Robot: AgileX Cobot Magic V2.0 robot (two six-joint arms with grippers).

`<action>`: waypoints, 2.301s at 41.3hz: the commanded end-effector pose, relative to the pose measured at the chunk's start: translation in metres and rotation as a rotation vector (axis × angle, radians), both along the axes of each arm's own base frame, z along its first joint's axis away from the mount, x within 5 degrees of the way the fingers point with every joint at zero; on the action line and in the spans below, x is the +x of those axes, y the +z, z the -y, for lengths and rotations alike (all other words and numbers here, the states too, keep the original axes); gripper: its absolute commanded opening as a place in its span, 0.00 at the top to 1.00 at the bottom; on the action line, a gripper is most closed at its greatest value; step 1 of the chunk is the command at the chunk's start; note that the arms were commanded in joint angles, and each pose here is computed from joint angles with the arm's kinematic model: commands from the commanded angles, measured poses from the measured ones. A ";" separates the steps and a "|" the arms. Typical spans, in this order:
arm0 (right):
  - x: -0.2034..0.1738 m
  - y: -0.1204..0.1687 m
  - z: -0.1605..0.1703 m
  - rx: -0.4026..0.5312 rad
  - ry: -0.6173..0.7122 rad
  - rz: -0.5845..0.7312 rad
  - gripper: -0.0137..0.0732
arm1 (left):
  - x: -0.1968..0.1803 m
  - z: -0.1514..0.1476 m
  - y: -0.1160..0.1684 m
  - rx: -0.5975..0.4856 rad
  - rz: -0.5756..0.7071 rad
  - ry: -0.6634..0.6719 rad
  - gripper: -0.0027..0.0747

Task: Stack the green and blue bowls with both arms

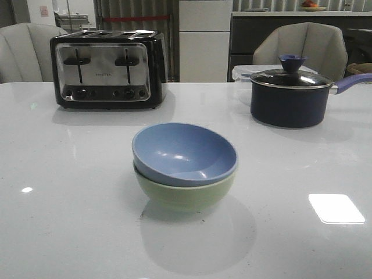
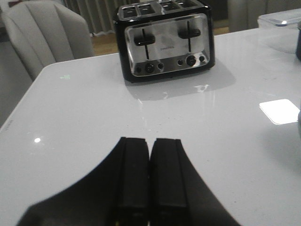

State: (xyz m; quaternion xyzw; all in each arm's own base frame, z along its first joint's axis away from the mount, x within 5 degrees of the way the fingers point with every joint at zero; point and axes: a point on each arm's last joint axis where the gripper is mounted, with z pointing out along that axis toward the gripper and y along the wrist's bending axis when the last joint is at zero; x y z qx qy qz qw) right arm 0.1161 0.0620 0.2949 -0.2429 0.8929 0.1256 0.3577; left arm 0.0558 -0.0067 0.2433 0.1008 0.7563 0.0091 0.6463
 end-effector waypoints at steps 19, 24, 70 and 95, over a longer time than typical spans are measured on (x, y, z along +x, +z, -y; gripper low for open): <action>0.003 0.012 0.000 0.024 -0.007 0.077 0.81 | -0.002 -0.004 -0.028 -0.116 0.297 0.069 0.84; 0.003 0.012 0.000 0.024 -0.007 0.077 0.81 | -0.002 -0.004 -0.028 -0.117 0.304 0.066 0.85; -0.015 0.025 0.021 0.088 -0.139 0.252 0.81 | -0.002 -0.004 -0.028 -0.117 0.302 0.066 0.85; -0.061 -0.078 0.060 0.198 -0.518 0.810 0.81 | -0.002 -0.004 -0.028 -0.117 0.302 0.066 0.85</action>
